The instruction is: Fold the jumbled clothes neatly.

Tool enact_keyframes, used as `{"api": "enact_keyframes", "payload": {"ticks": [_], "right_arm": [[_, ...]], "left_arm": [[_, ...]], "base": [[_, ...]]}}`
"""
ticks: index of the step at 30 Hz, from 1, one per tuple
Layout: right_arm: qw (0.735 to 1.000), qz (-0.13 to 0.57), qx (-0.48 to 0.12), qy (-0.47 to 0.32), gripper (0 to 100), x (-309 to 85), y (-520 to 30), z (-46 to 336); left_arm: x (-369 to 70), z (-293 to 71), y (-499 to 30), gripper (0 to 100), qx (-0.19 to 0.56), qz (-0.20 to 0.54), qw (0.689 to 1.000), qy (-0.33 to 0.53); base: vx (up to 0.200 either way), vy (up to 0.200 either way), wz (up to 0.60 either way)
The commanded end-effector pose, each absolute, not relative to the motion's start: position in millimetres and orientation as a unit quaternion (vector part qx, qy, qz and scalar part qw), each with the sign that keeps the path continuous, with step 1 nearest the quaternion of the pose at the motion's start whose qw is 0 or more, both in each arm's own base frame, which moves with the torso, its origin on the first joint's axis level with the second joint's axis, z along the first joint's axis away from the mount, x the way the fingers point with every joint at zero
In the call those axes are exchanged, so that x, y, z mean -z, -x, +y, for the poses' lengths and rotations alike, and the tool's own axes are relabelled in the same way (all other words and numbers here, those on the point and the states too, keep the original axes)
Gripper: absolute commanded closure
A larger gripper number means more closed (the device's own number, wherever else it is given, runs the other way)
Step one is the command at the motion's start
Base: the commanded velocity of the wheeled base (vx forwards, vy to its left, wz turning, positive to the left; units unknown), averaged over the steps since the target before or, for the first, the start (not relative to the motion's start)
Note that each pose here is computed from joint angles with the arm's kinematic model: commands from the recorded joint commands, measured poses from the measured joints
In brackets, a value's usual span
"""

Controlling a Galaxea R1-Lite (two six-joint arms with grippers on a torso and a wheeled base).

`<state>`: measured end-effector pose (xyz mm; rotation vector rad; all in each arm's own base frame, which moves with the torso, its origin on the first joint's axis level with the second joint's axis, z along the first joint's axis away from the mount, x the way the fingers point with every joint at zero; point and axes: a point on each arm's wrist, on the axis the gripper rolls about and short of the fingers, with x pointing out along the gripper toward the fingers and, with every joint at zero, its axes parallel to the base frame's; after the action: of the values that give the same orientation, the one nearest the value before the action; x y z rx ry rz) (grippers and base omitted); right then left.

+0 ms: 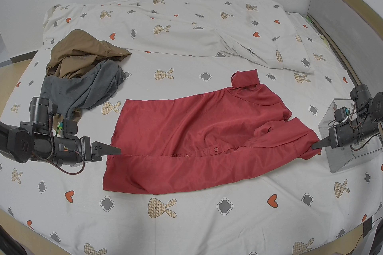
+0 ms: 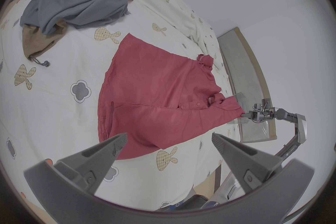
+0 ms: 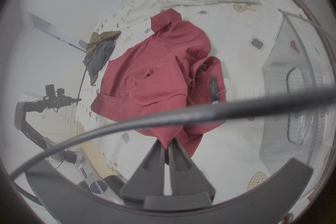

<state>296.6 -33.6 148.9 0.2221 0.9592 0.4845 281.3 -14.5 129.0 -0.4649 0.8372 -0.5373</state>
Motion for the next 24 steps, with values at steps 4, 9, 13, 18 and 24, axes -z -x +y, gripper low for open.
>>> {"api": "enact_keyframes", "payload": {"ticks": [4, 9, 13, 18, 24], "right_arm": [[0.837, 0.480, -0.240, -0.110, 100, -132, -295, -28], [0.838, 0.478, -0.241, -0.109, 100, -134, -295, -27], [0.837, 0.478, -0.243, -0.108, 100, -134, -294, -26], [0.837, 0.478, -0.243, -0.110, 100, -134, -292, -26], [0.834, 0.482, -0.243, -0.112, 100, -131, -291, -26]], "left_arm": [[-107, -17, -308, 0, 0.256, 0.420, 0.844, 0.213], [-100, -18, -325, 0, 0.261, 0.419, 0.846, 0.200], [-90, -16, -337, 0, 0.263, 0.422, 0.847, 0.187], [-77, -10, -347, 0, 0.253, 0.423, 0.857, 0.153], [-68, -9, -353, 0, 0.258, 0.425, 0.857, 0.136]], "base": [[0.000, 0.000, 0.00], [0.000, 0.000, 0.00], [0.000, 0.000, 0.00], [0.000, 0.000, 0.00], [0.000, 0.000, 0.00]]}}
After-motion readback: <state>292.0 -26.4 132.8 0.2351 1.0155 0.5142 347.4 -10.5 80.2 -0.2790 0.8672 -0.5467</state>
